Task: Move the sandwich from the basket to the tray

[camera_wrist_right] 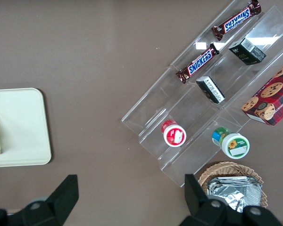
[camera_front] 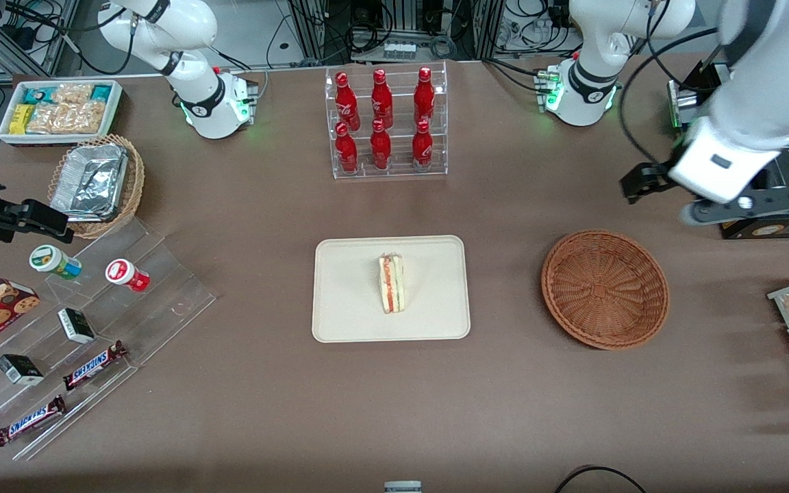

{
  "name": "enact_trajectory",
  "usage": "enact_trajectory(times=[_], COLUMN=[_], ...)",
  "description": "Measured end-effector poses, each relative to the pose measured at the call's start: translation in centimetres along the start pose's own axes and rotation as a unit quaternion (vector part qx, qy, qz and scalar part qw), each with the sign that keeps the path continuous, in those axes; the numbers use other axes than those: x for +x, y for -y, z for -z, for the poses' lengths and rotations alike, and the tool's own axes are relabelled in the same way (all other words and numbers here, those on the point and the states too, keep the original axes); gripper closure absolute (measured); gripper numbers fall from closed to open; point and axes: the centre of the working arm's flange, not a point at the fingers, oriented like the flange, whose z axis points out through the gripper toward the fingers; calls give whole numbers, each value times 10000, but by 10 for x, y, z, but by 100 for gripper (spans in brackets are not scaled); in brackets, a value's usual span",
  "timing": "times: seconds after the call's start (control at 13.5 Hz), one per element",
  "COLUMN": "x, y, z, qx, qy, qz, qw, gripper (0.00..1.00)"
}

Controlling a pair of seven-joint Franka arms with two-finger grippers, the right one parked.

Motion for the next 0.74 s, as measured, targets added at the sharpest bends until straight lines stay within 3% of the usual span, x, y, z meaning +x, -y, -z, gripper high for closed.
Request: enact_trajectory(times=[0.44,0.74], x=[10,11], y=[78,88], z=[-8,-7], qx=[-147,-348], qy=[137,130], qz=[-468,-418], qw=[9987,9984], gripper=[0,0])
